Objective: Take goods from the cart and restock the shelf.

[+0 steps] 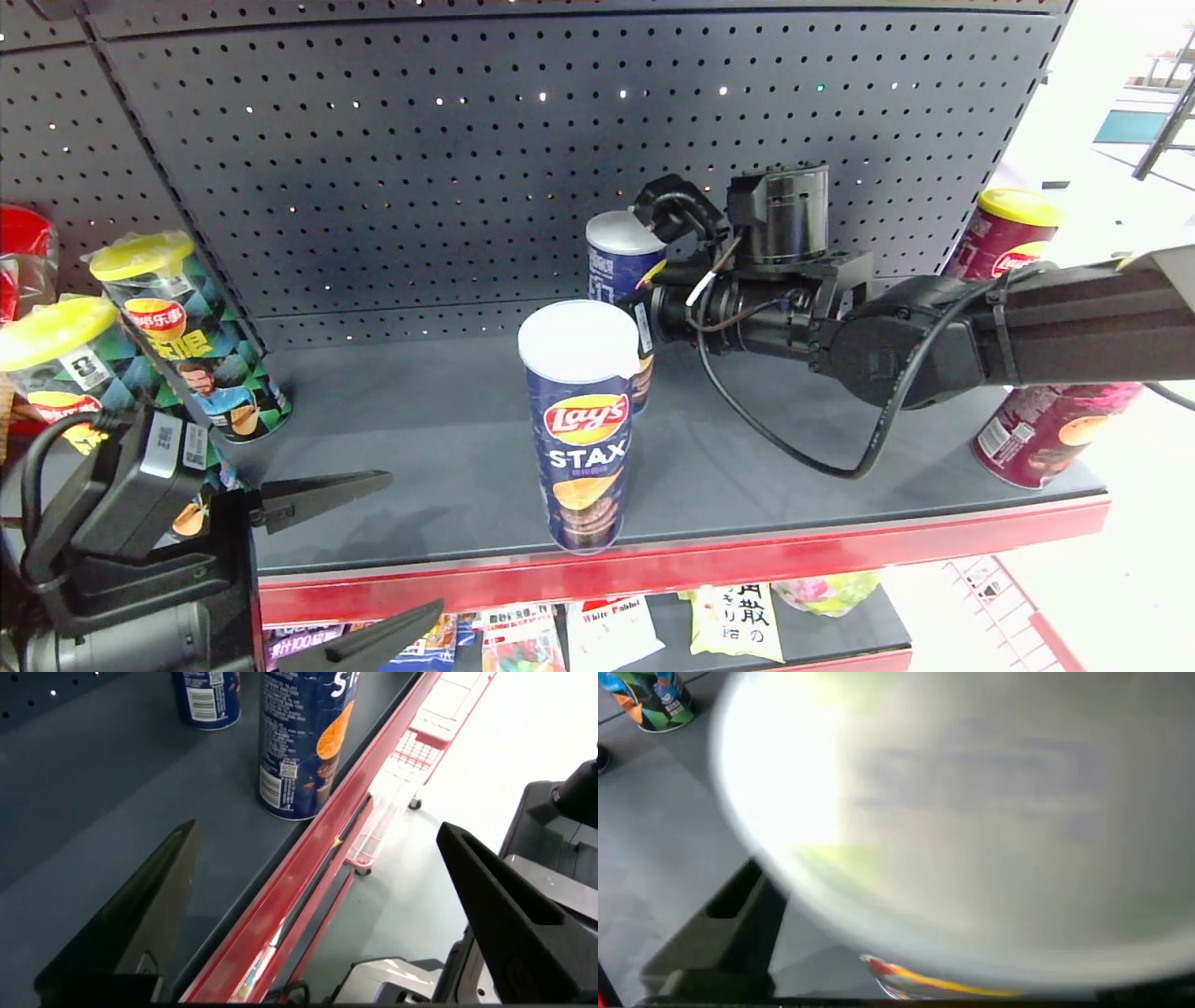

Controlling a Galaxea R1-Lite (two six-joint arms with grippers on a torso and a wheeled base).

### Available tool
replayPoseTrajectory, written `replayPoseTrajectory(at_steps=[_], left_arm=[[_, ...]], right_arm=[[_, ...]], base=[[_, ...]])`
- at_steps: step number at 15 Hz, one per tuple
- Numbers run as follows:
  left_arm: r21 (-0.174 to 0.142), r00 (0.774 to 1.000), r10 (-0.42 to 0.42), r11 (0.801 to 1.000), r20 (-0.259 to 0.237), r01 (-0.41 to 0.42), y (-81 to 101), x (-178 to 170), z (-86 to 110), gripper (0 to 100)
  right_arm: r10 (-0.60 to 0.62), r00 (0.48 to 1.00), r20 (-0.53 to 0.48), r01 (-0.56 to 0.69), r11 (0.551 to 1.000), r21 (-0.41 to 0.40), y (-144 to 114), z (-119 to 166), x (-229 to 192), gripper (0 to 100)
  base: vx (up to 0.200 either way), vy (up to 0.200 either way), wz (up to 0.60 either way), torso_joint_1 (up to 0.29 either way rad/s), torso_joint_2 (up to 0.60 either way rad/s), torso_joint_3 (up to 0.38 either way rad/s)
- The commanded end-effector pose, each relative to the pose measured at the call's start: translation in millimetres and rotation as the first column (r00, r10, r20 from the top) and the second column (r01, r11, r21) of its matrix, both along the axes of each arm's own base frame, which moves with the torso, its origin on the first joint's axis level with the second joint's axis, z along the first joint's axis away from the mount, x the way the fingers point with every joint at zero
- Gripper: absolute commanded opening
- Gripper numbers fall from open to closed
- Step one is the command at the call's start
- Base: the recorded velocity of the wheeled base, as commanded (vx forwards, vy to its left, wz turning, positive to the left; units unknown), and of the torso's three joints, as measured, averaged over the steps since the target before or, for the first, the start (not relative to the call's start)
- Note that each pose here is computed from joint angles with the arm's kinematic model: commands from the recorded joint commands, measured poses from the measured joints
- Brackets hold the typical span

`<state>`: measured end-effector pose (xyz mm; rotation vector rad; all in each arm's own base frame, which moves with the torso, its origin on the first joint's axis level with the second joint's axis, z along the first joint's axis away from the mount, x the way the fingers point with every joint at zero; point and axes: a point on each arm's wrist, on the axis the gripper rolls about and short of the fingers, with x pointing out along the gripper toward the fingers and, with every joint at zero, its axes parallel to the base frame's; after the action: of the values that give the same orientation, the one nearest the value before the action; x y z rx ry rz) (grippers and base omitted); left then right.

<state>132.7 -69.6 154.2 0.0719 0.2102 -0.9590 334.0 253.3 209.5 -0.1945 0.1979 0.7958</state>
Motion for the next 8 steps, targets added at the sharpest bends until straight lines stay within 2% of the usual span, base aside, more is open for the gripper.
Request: replayPoseTrajectory(at_steps=[1,5,8], left_arm=[[0.002,1.0,0.0,1.0,-0.006,0.0,-0.5,1.0,-1.0,100],[-0.003,1.0,0.001,1.0,-0.019,-0.001,-1.0,1.8,-1.3,100],[0.009,0.999,0.003,1.0,-0.047,-0.002,-2.9,6.8,-6.0,100]], right_arm=[[0.0,1.0,0.008,0.0,1.0,0.007,-1.4,5.1,-2.8,100],[-0.037,0.999,0.004,0.037,0.999,0.017,-17.0,16.0,-18.7,100],[-0.076,0.996,-0.039,0.077,0.997,0.03,-35.9,19.8,-43.1,100]], base=[[0.0,0.0,0.0,0.0,0.0,0.0],[0.0,0.0,0.0,0.0,0.0,0.0],[0.0,0.0,0.0,0.0,0.0,0.0]])
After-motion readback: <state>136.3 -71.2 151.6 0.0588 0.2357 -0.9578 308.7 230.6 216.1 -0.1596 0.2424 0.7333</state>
